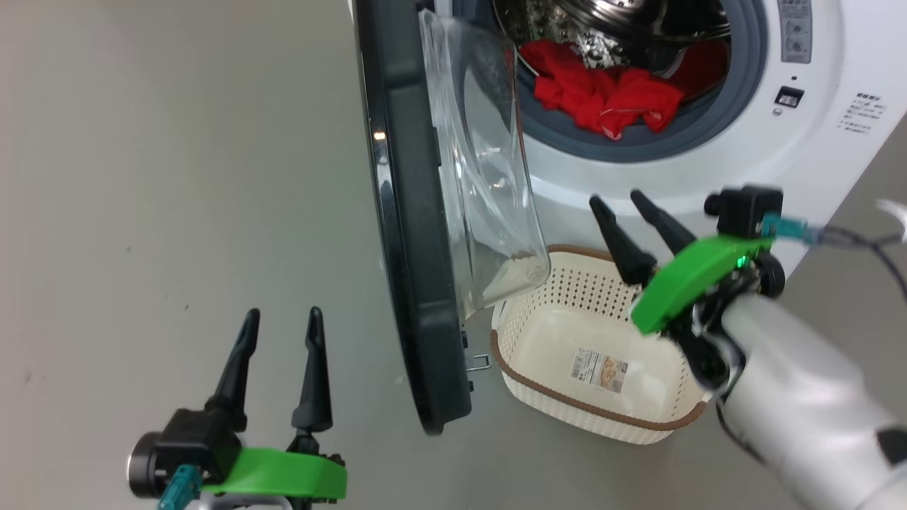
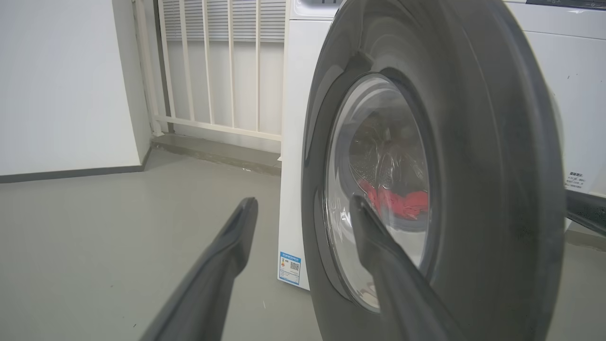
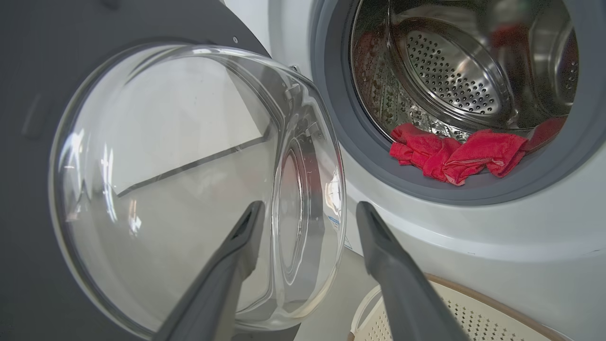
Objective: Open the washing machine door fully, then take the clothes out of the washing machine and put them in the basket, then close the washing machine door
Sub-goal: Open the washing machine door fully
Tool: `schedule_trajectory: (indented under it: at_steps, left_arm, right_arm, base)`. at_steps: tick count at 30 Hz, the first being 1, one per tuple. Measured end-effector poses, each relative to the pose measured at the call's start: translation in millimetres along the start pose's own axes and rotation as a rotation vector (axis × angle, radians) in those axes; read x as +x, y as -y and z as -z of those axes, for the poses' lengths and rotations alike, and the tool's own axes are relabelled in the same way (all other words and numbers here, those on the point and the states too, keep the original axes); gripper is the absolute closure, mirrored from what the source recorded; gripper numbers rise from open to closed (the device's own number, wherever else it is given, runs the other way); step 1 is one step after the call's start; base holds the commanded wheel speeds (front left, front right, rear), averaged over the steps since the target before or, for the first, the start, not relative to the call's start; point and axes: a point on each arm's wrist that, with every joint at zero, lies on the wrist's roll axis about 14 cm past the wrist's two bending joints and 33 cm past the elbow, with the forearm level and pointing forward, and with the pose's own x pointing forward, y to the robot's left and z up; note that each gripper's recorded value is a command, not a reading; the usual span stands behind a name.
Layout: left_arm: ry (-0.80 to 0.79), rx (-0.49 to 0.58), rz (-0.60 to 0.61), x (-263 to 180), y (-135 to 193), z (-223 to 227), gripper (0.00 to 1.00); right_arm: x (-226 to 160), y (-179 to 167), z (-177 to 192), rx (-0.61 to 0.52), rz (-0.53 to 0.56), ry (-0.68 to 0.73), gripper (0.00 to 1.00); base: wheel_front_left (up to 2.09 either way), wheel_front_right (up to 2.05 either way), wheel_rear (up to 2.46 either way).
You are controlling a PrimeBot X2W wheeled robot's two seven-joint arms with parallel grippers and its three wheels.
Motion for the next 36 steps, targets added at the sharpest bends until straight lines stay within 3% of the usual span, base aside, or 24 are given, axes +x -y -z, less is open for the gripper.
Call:
schedule_trajectory:
  at_steps: [6, 16, 36]
  left_arm:
    - [0.006, -0.004, -0.017, -9.0, -7.4, -2.0, 0.0]
    - [0.026, 0.003, -0.001, -17.9, -7.8, -7.8, 0.0]
    - [0.015, -0.001, -0.006, -26.7, -10.5, -4.5, 0.0]
  right_arm:
    - [-35.1, 2.7, 11.2, -0.122, 0.046, 0.078, 0.0]
    - [-82.1, -3.5, -7.8, -0.323, 0.093, 0.219, 0.0]
    - [-109.3, -15.9, 0.1, -0.312, 0.082, 0.235, 0.0]
  base:
    - [0.0, 0.0, 0.0]
    - [0.0, 0.0, 0.0]
    - [0.0, 0.0, 0.0]
